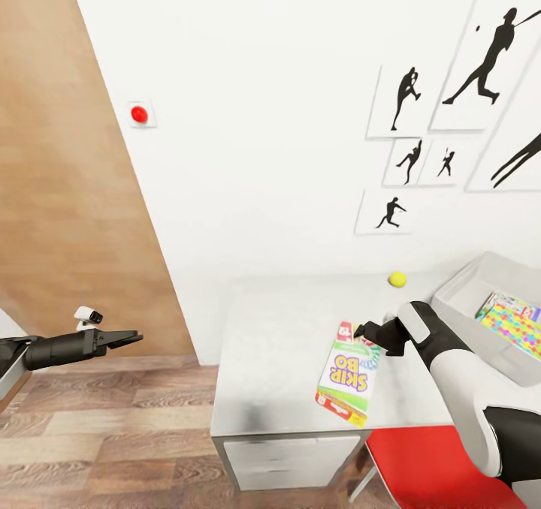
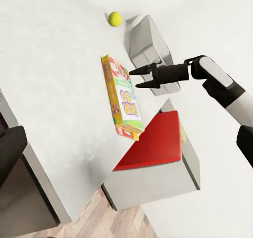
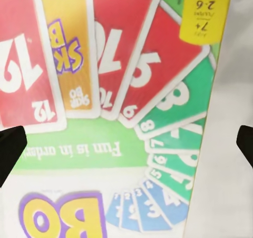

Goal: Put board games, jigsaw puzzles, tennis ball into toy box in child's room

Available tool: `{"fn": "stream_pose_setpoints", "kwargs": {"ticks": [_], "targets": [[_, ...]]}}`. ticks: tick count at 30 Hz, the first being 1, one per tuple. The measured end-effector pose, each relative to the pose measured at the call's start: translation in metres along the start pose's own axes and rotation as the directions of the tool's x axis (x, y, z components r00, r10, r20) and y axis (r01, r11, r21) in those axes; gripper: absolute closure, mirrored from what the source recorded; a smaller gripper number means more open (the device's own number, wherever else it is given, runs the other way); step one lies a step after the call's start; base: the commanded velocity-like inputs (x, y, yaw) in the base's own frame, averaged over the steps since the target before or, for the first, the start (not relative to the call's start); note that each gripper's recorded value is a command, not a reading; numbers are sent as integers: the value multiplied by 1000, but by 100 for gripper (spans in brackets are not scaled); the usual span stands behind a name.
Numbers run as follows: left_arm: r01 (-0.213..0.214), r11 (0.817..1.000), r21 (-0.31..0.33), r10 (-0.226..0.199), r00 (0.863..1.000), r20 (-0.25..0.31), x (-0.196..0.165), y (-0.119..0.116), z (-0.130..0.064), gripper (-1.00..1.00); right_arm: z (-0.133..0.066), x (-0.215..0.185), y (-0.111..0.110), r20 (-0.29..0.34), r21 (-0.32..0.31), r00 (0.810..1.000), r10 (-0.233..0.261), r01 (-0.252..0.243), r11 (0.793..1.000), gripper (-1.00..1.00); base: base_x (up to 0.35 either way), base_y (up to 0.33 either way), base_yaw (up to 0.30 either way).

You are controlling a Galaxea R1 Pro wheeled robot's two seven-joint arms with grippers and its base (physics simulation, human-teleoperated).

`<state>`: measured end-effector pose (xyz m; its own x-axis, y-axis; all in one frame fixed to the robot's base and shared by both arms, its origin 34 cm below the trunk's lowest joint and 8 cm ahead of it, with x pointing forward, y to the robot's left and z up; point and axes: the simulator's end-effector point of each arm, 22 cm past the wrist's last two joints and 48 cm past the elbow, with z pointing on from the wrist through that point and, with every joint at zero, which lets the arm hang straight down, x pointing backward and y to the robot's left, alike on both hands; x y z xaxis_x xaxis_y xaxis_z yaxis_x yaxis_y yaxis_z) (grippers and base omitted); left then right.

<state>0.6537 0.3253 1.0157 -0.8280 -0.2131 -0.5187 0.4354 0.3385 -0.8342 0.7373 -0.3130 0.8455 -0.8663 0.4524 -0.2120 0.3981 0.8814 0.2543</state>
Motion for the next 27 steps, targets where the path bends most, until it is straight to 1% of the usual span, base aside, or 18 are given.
{"fn": "stream_pose_setpoints", "kwargs": {"ticks": [16, 27], "targets": [[24, 1000, -5, -24, 1000, -8, 6, 12, 3, -100, 14, 7, -5, -24, 6, 1000, 5, -5, 1000, -100, 0, 0, 0], [41, 999, -9, -41, 999, -14, 11, 20, 5, -100, 23, 11, -3, -40, -14, 999, 10, -10, 1000, -100, 0, 1, 0]]}}
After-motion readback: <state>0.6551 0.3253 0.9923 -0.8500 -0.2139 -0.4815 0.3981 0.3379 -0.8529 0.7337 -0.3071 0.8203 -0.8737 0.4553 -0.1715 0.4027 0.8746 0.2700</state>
